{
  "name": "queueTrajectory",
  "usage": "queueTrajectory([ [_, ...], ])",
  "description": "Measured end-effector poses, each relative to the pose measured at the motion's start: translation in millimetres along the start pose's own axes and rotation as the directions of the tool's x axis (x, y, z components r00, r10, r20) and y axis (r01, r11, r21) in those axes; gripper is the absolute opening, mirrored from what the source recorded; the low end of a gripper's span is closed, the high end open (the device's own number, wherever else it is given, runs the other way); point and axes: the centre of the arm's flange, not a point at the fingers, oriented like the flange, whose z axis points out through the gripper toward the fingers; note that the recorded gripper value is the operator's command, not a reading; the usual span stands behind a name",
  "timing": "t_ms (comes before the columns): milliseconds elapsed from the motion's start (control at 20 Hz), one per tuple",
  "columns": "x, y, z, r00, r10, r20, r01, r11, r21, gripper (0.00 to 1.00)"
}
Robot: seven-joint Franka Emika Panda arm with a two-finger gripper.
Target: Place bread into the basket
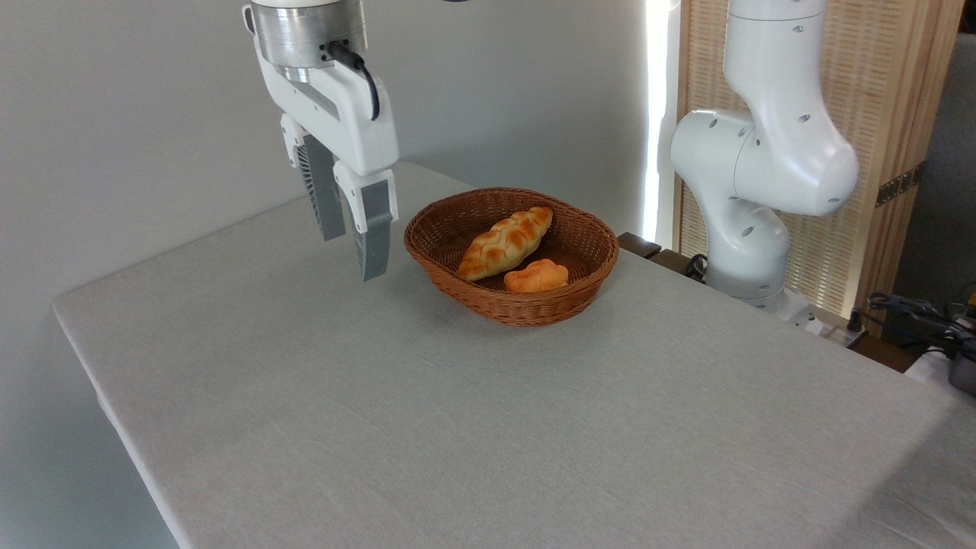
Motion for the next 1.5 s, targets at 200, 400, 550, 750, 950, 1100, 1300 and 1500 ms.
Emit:
queueTrajectory([
  [200,1,1,-4,1.0,0.003,0.002,-0.003,1.0,-0.002,1.0],
  [400,3,3,-3,1.0,-0.018,0.008,0.018,1.0,0.003,1.0],
  [550,4,4,-1,0.998,-0.043,0.036,0.042,0.999,0.031,1.0],
  [750,-1,-10,-9,0.997,-0.065,0.03,0.064,0.997,0.053,1.0],
  [950,-7,-26,-21,0.996,-0.093,0.011,0.092,0.993,0.072,1.0],
  [1100,-5,-27,-19,0.996,-0.091,0.012,0.09,0.993,0.071,1.0],
  [1300,-7,-25,-17,0.996,-0.083,0.031,0.081,0.995,0.056,1.0],
  [1500,-11,-22,-13,0.995,-0.058,0.076,0.056,0.998,0.036,1.0],
])
